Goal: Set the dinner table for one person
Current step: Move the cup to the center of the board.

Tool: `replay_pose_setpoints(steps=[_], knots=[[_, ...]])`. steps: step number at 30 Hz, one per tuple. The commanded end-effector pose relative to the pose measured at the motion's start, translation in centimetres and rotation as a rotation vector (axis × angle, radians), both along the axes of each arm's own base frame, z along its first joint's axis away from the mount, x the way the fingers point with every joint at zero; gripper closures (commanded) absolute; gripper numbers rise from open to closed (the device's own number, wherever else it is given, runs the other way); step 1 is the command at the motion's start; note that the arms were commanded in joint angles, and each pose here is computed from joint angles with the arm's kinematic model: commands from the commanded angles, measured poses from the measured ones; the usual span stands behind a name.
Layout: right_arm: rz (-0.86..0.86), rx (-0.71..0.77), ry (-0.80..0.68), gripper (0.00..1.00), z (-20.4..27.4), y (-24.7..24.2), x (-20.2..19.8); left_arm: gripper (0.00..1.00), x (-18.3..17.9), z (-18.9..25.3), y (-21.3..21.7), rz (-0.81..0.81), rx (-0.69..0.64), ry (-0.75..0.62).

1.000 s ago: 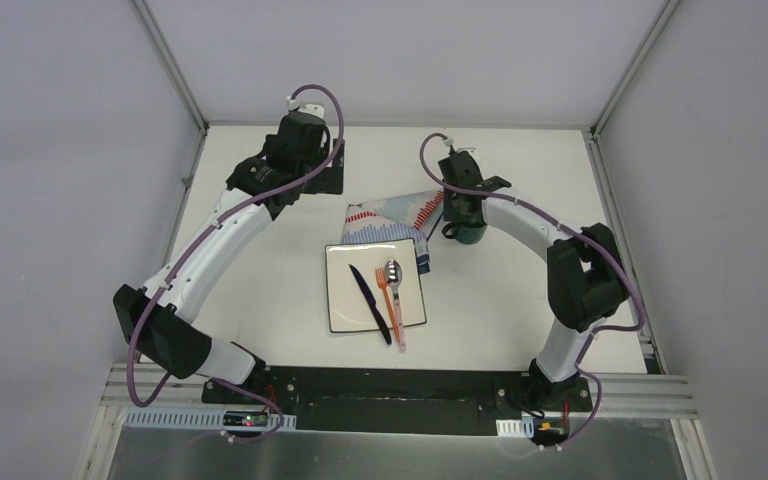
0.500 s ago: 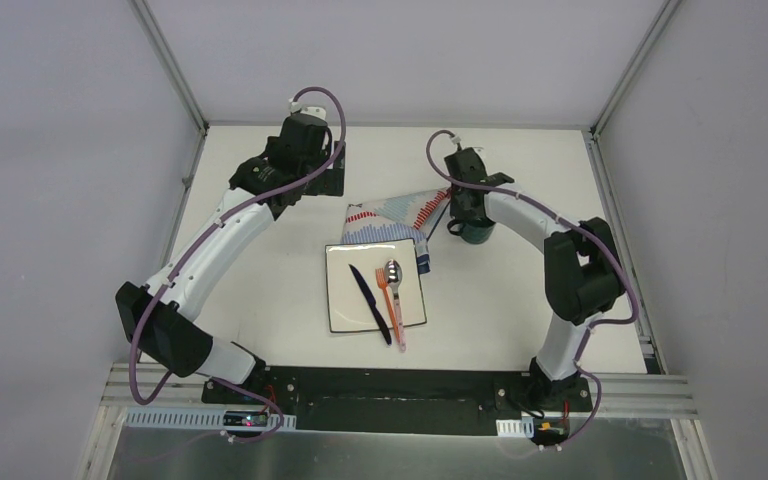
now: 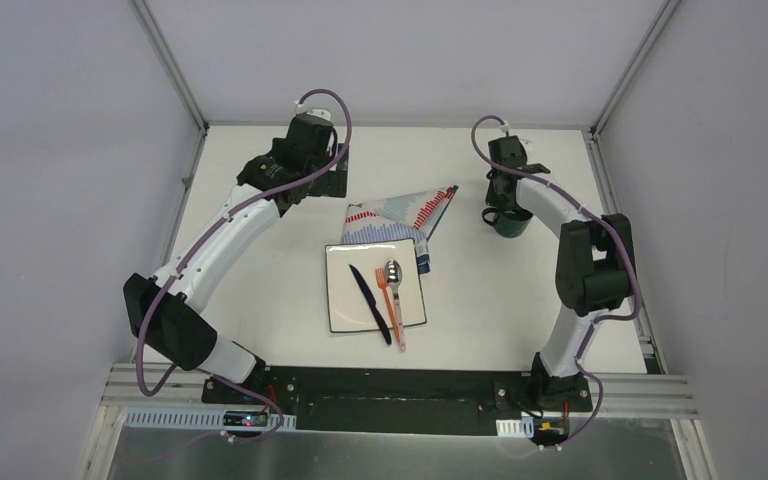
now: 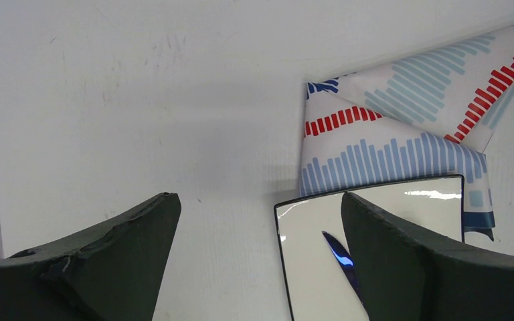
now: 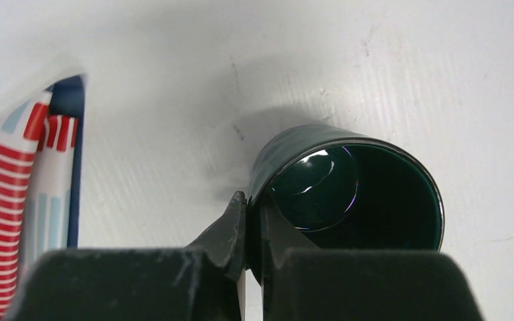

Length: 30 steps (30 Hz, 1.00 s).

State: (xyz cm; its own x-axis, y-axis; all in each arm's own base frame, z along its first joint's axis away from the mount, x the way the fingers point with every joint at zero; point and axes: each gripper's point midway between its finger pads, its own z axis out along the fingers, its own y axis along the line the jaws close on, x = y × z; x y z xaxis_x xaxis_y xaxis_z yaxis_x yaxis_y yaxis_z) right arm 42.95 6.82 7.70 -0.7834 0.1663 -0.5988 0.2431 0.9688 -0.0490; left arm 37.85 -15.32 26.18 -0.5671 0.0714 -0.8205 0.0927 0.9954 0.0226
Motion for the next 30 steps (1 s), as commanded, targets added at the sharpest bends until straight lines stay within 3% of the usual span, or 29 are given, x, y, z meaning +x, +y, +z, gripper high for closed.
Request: replay_pose_setpoints(steps=[1, 15, 20, 24, 30], knots=[[-0.062, -0.012, 0.050, 1.00, -1.9, -2.0, 0.4, 0.05, 0.6, 0.6, -0.9, -0.023, -0.016, -0.029], [-0.075, 0.027, 0.066, 1.00, -1.9, -3.1, 3.2, 0.04, 1.1, 1.0, -0.9, -0.030, 0.005, -0.039], [-0.050, 0.035, 0.005, 0.71, 1.0, -2.6, 3.5, 0.02, 1.2, 1.4, -1.0, -0.030, -0.005, -0.045], [-0.038, 0.034, -0.047, 0.54, 3.7, -2.4, 3.2, 0.02, 1.2, 1.6, -0.9, -0.020, 0.000, -0.048], [-0.028, 0.048, -0.146, 0.43, 8.2, -2.0, 2.7, 0.01, 1.7, 2.2, -0.5, -0.003, 0.018, -0.061]])
